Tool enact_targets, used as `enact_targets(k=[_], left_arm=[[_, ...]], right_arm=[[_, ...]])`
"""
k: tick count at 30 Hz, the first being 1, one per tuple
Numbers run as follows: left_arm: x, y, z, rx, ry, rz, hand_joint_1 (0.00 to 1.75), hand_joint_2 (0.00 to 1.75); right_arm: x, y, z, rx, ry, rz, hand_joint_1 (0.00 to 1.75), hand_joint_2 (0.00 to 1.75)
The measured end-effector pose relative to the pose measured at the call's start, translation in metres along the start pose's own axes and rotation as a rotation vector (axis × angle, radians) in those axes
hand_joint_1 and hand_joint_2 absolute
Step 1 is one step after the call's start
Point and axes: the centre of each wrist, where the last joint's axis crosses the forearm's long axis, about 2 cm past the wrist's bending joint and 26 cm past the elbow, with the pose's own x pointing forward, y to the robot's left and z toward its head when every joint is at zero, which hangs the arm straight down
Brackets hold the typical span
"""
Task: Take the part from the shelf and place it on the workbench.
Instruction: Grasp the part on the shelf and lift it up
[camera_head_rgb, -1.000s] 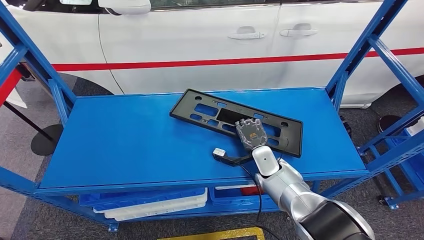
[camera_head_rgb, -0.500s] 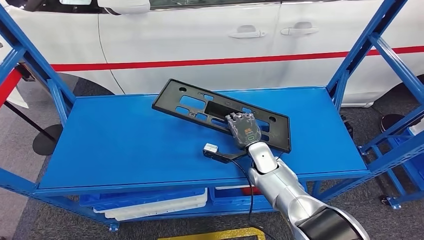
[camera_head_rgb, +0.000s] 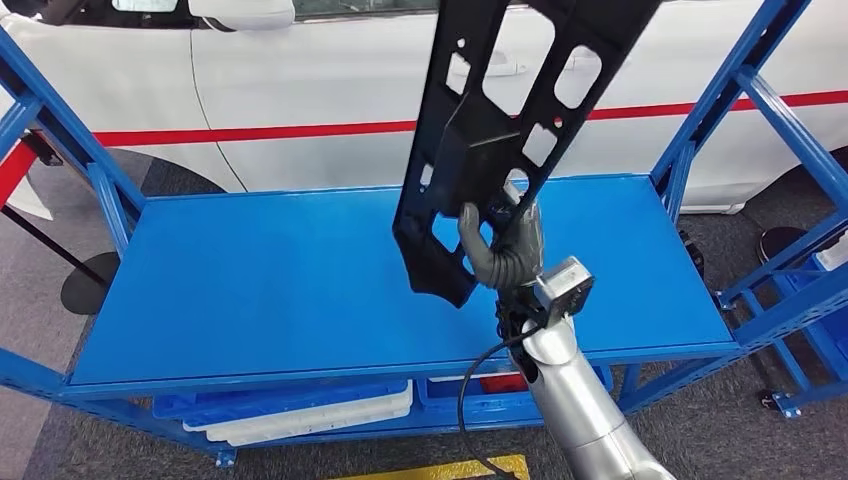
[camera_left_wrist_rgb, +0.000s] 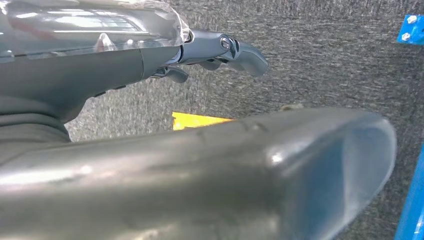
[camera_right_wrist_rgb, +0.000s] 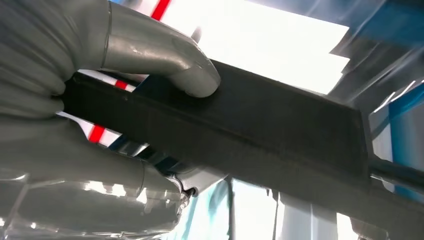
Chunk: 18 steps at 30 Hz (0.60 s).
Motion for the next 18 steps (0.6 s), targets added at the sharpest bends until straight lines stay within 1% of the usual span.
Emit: enact_targets(k=[2,3,5,7,9,14,18], left_arm=[[0.001,-0.001,0.0,-0.008,-0.007,0.008,0.0,0.0],[0.001,-0.001,0.0,-0.012,-0.012,0.01,0.0,0.0],[0.001,-0.001,0.0,-0.016,-0.019,0.008,0.0,0.0],[0.001,-0.001,0.0,-0.017,-0.022,0.006,0.0,0.0],[0.001,-0.001,0.0,-0.018,-0.024,0.005,0.0,0.0],[0.002,-0.002,-0.001,-0.021,-0.029,0.005,0.0,0.0],[0.003,-0.003,-0.001,-0.035,-0.038,0.004,0.0,0.0]], right_arm=[[0.021,0.007,-0.004,0.075,-0.065,-0.242,1.69,1.75],[0.032,0.01,-0.005,0.109,-0.102,-0.339,1.69,1.75],[0.049,0.014,-0.002,0.165,-0.166,-0.46,1.69,1.75],[0.061,0.018,0.006,0.196,-0.193,-0.512,1.69,1.75],[0.069,0.02,0.012,0.209,-0.204,-0.53,1.69,1.75],[0.08,0.02,0.011,0.231,-0.246,-0.546,1.69,1.75],[0.088,0.025,0.011,0.278,-0.25,-0.611,1.69,1.75]])
